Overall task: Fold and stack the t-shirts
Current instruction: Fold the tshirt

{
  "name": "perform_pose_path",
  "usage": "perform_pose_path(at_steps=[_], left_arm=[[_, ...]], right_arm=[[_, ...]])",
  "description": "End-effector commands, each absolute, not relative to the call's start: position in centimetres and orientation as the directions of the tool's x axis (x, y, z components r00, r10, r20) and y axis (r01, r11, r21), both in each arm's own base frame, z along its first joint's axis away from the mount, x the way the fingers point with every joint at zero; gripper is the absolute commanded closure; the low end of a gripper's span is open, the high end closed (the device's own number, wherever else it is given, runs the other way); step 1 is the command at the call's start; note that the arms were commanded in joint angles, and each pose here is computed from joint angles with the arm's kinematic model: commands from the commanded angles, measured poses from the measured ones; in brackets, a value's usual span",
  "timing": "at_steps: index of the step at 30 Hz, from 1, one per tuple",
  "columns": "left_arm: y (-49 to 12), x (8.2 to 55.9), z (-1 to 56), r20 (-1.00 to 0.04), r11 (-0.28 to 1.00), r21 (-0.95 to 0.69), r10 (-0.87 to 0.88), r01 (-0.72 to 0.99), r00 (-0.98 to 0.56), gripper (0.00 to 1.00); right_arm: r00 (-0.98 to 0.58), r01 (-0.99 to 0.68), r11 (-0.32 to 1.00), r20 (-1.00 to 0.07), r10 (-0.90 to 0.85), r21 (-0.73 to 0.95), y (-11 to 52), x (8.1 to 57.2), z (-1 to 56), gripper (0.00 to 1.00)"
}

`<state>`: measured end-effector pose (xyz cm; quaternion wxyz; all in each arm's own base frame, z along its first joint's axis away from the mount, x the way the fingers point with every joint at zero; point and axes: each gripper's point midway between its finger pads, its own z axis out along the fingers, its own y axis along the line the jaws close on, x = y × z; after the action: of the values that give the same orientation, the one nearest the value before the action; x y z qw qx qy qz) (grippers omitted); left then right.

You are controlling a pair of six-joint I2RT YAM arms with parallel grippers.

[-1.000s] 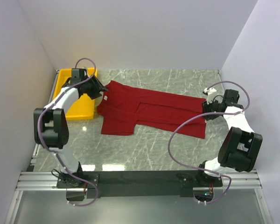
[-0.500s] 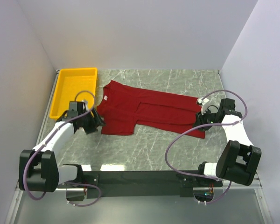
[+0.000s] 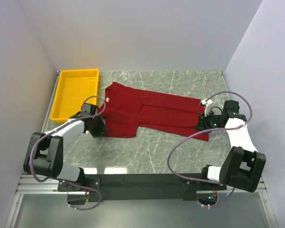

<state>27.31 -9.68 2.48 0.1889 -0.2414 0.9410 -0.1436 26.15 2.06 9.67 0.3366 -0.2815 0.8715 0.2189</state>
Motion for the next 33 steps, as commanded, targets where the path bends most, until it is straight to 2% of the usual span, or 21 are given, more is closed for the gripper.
perform_pose_path(at_steps=[1,2,3,5,6,8,13,17,21,27,33], left_arm=[[-9.3,28.8,2.4,-0.34,0.844,-0.341,-0.522,-0.415,-0.782,0.56],[-9.3,28.9,2.3,-0.347,0.843,-0.339,-0.526,-0.419,-0.777,0.61],[-9.3,29.0,2.4,-0.352,0.841,-0.343,-0.528,-0.418,-0.773,0.71],[-9.6,29.6,2.9,-0.37,0.839,-0.362,-0.529,-0.405,-0.764,0.8],[-9.8,29.9,3.5,-0.38,0.838,-0.376,-0.528,-0.394,-0.759,0.9],[-10.4,30.8,5.0,-0.402,0.833,-0.414,-0.529,-0.367,-0.747,0.99],[-12.5,33.3,11.0,-0.431,0.795,-0.54,-0.544,-0.277,-0.72,0.99],[-14.4,36.3,14.6,-0.406,0.743,-0.63,-0.562,-0.225,-0.721,0.99],[-15.8,40.7,15.6,-0.325,0.658,-0.721,-0.597,-0.216,-0.734,0.99],[-17.4,45.6,14.6,-0.238,0.591,-0.773,-0.605,-0.229,-0.76,0.99],[-17.8,48.9,14.9,-0.22,0.563,-0.796,-0.613,-0.224,-0.759,0.99]], right_arm=[[-0.578,-0.652,0.739,-0.741,-0.34,0.17,2.6,26.1,10.6,0.6],[-0.574,-0.654,0.738,-0.744,-0.342,0.165,2.7,26.1,10.7,0.6],[-0.577,-0.653,0.738,-0.743,-0.338,0.171,2.7,26.0,10.6,0.6],[-0.577,-0.652,0.738,-0.746,-0.332,0.176,2.8,25.9,10.7,0.6],[-0.578,-0.651,0.738,-0.746,-0.332,0.177,2.9,25.8,10.7,0.6],[-0.573,-0.654,0.737,-0.747,-0.336,0.17,2.8,25.9,10.9,0.6],[-0.565,-0.66,0.734,-0.75,-0.345,0.16,2.8,25.9,11.2,0.61],[-0.558,-0.656,0.738,-0.76,-0.334,0.157,2.8,26.3,11.6,0.61],[-0.55,-0.656,0.739,-0.767,-0.329,0.154,2.8,26.6,11.8,0.61],[-0.543,-0.655,0.742,-0.772,-0.331,0.142,2.7,26.6,11.8,0.61],[-0.548,-0.65,0.744,-0.772,-0.321,0.152,2.8,26.6,11.4,0.61]])
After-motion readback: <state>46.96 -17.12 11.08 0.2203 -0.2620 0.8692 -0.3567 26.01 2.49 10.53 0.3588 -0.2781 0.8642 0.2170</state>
